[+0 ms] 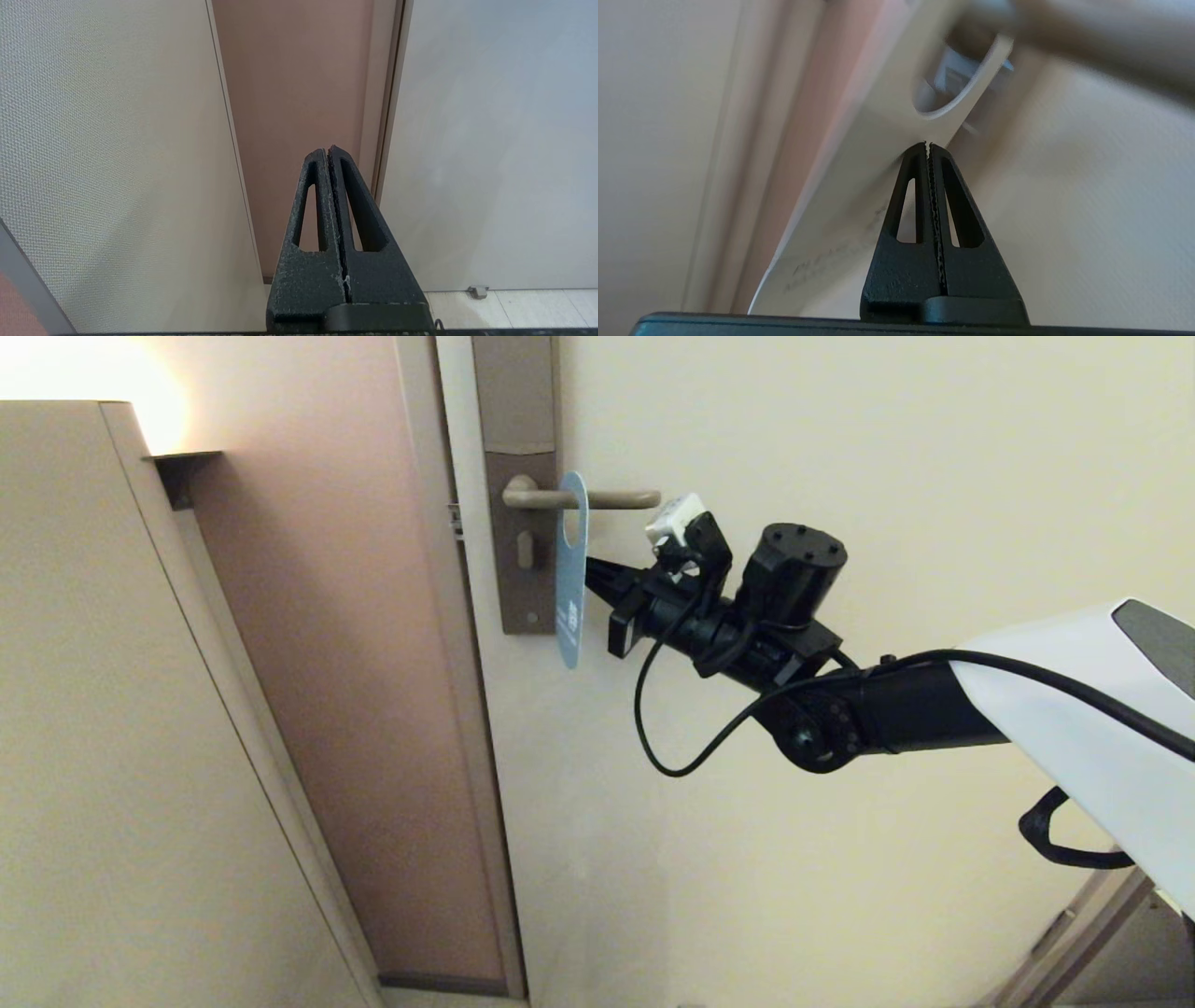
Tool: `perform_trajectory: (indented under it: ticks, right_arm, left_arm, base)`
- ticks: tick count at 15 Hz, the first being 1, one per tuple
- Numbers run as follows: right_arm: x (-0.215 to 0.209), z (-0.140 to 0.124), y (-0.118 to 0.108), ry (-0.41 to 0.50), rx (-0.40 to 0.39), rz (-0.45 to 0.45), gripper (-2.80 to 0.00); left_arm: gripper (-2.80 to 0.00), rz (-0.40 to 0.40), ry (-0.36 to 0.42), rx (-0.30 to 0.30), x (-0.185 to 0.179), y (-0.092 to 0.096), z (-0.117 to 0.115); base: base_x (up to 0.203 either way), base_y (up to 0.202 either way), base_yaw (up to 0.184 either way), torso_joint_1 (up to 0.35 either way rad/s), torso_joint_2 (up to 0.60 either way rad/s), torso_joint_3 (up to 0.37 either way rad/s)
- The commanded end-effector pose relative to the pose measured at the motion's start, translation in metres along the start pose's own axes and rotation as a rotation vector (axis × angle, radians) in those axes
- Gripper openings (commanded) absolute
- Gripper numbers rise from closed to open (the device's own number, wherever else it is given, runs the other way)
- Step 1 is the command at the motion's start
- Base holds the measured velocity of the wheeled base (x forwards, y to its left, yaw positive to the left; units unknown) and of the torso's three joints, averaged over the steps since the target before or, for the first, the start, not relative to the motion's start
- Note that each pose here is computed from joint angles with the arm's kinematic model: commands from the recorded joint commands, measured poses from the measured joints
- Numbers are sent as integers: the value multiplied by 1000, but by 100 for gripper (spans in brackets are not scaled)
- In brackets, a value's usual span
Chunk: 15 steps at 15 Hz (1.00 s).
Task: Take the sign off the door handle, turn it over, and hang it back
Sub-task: Hang the sign back with the other side facing out
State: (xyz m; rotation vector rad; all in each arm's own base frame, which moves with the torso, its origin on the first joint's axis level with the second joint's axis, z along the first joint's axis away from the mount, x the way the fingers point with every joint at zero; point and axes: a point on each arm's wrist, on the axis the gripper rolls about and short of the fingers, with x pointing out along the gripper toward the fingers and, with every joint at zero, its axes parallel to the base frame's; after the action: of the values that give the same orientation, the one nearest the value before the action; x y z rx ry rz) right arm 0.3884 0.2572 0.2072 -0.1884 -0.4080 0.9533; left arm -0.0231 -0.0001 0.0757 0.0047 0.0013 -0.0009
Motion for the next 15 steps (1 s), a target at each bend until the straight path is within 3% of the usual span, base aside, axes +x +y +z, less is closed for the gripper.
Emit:
perform_trajectory:
  ticks: [1,5,11,15]
  right_arm:
    - [5,6,6,-26,-6,15,-280]
    - [13,13,23,-49,-6,51,-280]
    - [21,10,32,-61,-2,69,-280]
    - [40,8,34,-109,-14,17,-280]
  left_arm:
    - [-280,0,2,0,0,0,0]
    - [-280,1,2,0,0,0,0]
    - [-280,1,2,0,0,0,0]
    - [-280,1,2,0,0,0,0]
  base:
    - [0,0,0,0,0,0]
    - [0,0,0,0,0,0]
    - [0,0,0,0,0,0]
    - [0,0,0,0,0,0]
